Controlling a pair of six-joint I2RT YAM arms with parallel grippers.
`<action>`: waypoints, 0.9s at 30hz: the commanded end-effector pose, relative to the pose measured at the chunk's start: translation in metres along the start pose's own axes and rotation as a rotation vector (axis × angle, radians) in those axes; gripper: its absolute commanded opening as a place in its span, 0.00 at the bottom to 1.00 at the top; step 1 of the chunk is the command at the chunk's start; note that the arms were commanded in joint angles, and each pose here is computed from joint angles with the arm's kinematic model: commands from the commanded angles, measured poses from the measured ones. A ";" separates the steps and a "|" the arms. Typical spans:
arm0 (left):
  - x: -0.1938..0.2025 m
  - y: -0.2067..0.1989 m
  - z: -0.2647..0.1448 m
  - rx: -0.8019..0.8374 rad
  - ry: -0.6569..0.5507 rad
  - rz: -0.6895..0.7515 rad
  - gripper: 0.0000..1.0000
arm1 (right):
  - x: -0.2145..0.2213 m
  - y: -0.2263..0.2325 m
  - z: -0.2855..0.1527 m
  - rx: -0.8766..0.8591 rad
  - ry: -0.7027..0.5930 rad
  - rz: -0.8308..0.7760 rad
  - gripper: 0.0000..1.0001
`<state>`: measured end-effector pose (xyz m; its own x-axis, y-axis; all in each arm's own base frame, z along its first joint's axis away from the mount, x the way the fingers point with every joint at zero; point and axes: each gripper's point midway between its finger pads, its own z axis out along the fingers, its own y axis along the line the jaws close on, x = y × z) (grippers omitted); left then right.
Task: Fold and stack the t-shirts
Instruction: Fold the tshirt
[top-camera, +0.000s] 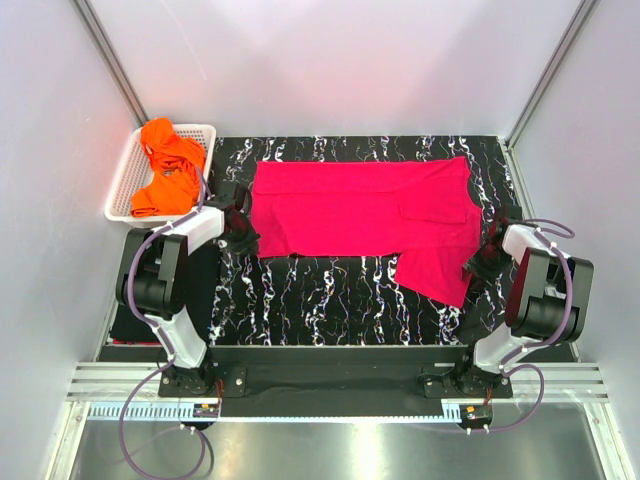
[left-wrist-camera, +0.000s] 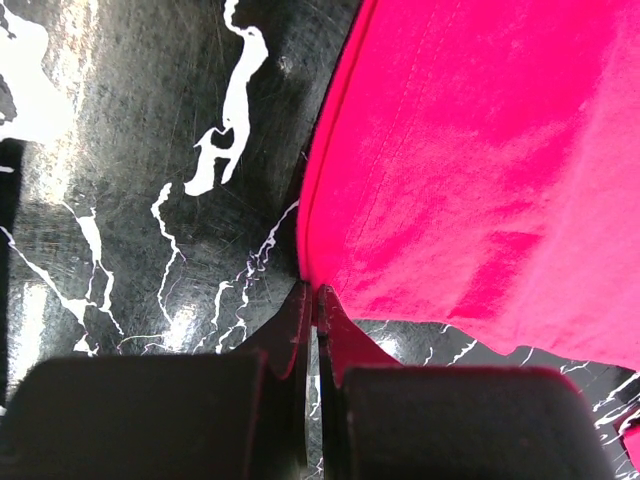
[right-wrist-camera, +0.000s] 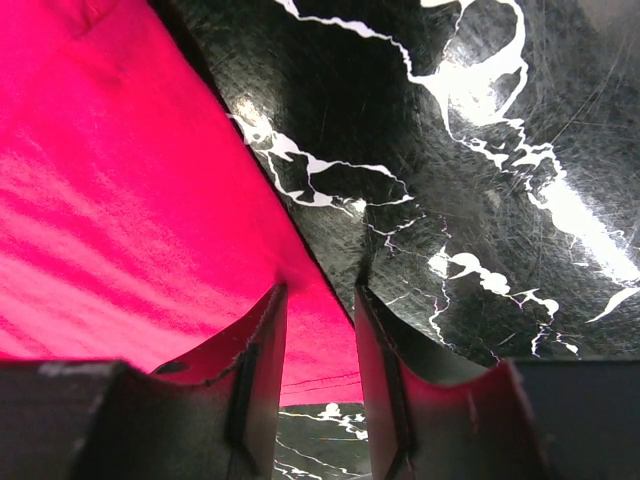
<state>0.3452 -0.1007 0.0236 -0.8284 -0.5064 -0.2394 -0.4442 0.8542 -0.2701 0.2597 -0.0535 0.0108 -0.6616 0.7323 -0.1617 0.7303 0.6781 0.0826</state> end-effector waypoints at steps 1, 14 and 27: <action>-0.007 -0.009 -0.014 0.054 -0.036 0.007 0.00 | -0.006 0.003 0.011 0.003 -0.008 0.016 0.40; -0.003 0.005 -0.024 0.033 -0.049 -0.003 0.00 | 0.013 -0.015 0.010 0.084 0.034 0.064 0.01; 0.017 0.021 -0.041 0.029 -0.042 -0.001 0.00 | 0.005 -0.022 -0.050 0.092 -0.045 0.060 0.00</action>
<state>0.3098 -0.0895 0.0393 -0.8169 -0.5191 -0.2514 -0.4520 0.8469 -0.2800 0.2291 -0.0529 0.0326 -0.6115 0.7792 -0.1374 0.7856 0.6186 0.0118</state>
